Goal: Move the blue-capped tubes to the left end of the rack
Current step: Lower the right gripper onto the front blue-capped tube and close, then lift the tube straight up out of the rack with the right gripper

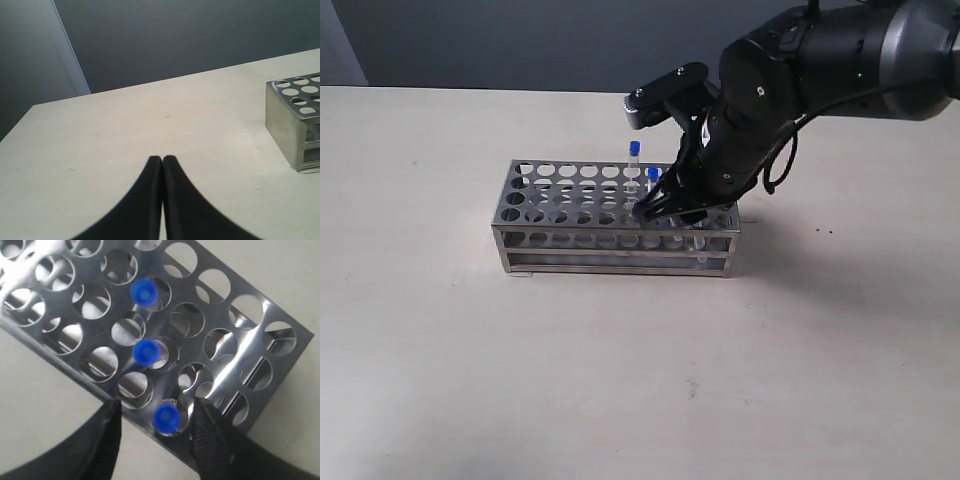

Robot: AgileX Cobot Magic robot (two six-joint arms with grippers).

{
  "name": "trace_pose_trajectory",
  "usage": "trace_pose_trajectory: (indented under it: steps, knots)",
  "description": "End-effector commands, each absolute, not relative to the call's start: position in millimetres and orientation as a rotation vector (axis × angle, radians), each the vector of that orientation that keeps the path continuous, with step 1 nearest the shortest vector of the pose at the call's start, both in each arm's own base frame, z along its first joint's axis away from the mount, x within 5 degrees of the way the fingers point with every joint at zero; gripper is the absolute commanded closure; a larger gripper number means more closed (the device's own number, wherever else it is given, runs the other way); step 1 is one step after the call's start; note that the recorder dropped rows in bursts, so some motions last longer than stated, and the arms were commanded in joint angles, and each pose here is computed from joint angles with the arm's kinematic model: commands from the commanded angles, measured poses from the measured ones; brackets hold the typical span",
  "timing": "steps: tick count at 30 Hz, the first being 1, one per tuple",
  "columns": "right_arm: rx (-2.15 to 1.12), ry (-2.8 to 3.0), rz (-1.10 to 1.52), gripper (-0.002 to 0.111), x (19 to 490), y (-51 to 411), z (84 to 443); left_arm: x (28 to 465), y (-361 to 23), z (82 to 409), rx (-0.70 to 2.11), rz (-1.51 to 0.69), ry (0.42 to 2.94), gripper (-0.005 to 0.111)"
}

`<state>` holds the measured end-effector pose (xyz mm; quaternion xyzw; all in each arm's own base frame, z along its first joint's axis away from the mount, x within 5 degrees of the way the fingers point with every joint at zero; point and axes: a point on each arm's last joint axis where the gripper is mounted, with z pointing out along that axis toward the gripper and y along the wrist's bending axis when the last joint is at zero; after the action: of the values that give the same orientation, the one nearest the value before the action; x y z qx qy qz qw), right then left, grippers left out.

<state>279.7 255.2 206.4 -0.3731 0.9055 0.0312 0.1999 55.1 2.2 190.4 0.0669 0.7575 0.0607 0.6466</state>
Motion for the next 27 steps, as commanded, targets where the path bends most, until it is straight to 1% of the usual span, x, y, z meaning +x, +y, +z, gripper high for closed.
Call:
trace_pose_trajectory:
  steps: [1, 3, 4, 6, 8, 12, 14, 17, 21, 27]
  knots:
    - [-1.017, 2.509, 0.052, 0.077, 285.6, 255.9, 203.1, 55.5, 1.7, 192.0, 0.159, 0.134, 1.712, 0.106]
    - [-1.019, 2.514, 0.048, 0.104, 285.3, 255.5, 202.9, 55.5, 1.7, 192.0, 0.159, 0.134, 1.712, 0.106]
    - [-1.025, 2.528, 0.037, 0.108, 284.5, 254.4, 202.3, 55.5, 1.7, 192.0, 0.159, 0.134, 1.712, 0.106]
    - [-1.03, 2.55, 0.026, 0.108, 281.9, 251.9, 204.8, 55.5, 1.7, 192.0, 0.159, 0.134, 1.712, 0.106]
    - [-1.02, 2.539, 0.03, 0.108, 278.8, 248.6, 216.6, 55.5, 1.7, 192.0, 0.159, 0.134, 1.712, 0.106]
    - [-0.975, 2.439, 0.089, 0.108, 271.9, 242.5, 253.1, 55.5, 1.7, 192.0, 0.159, 0.134, 1.712, 0.106]
    - [-0.941, 2.363, 0.135, 0.108, 266.7, 238.1, 276.9, 55.5, 1.7, 192.0, 0.159, 0.134, 1.712, 0.106]
    - [-0.951, 2.291, 0.196, 0.109, 260.8, 236.6, 295.3, 55.5, 1.7, 192.0, 0.159, 0.134, 1.712, 0.106]
    - [-1.119, 2.129, 0.39, 0.109, 260.7, 259.1, 326.8, 55.5, 1.7, 192.0, 0.159, 0.134, 1.712, 0.106]
    - [-1.246, 2.057, 0.489, 0.109, 294.5, 306.5, 336.8, 55.5, 1.7, 192.0, 0.159, 0.134, 1.712, 0.106]
